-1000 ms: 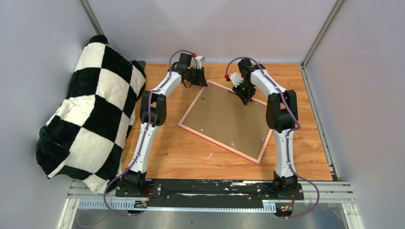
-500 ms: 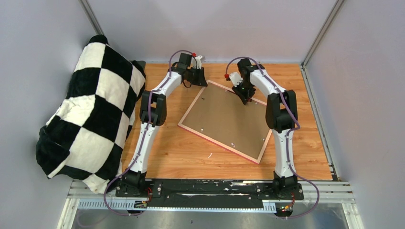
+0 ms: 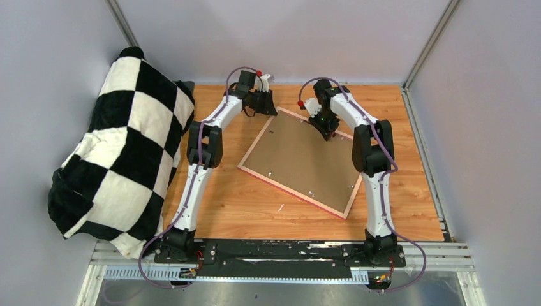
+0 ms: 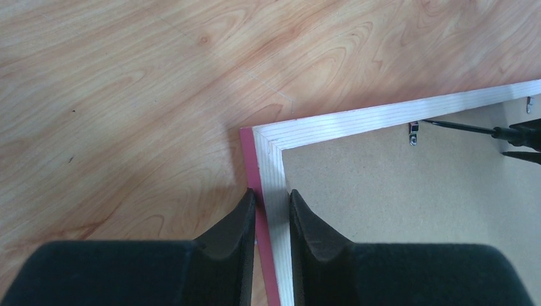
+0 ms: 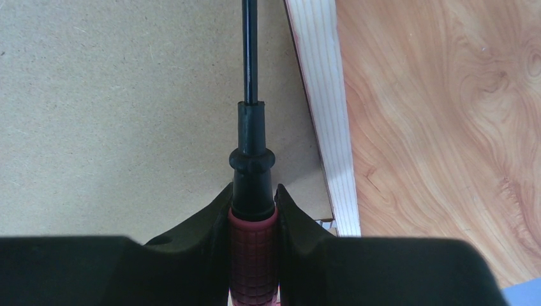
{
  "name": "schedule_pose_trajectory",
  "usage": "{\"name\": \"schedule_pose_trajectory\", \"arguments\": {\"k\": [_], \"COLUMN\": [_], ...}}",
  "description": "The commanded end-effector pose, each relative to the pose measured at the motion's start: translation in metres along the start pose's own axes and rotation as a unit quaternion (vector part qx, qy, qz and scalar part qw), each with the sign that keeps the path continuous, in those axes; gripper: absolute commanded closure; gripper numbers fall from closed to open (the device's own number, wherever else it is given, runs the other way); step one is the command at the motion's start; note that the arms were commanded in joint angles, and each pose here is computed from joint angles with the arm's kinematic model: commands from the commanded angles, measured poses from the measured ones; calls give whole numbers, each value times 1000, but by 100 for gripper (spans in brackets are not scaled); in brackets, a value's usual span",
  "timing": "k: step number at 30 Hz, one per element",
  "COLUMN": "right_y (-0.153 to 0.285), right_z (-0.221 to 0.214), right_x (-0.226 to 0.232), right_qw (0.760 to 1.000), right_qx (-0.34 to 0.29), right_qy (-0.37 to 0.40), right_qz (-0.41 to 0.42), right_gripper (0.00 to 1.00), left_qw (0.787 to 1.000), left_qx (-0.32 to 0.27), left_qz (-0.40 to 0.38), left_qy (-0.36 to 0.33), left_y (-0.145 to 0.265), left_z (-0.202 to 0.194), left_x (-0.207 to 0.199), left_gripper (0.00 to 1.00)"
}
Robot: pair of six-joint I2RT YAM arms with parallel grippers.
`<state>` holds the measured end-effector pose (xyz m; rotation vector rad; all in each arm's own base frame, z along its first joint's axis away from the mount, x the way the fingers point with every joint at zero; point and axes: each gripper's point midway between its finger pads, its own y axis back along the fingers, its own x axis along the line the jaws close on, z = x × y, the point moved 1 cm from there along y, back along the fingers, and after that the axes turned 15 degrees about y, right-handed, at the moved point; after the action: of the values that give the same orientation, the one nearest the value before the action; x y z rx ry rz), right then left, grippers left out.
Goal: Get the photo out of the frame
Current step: Release the photo frame item from the photo frame.
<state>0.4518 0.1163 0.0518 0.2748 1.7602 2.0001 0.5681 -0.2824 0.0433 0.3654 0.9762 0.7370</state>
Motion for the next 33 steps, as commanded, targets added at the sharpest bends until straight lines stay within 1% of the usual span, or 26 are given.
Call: {"name": "schedule_pose_trajectory", "arguments": {"k": [1,15,24,33], "right_y": [-14,-18,-21,-20], "right_z": [28,37,38,50], "right_x": [10,13,4,4], "right_qw": [999,996,993,993], "right_qx": [-32,-55,-49,-70], "right_qy": [32,67,107,97], "right_qz": [13,33,5,5], "right_gripper": [100,100,100,100], "left_qw": [994,994,994,994], "left_qx": [97,98,97,99], "left_qz": [-7,-8,-8,-10], "left_qy": [45,45,45,45], "left_y": [-27,-28,-28,-28], "left_z": [-69,-70,-69,-69], "left_x": [14,13,13,13], "left_gripper": [91,94,95,96]}}
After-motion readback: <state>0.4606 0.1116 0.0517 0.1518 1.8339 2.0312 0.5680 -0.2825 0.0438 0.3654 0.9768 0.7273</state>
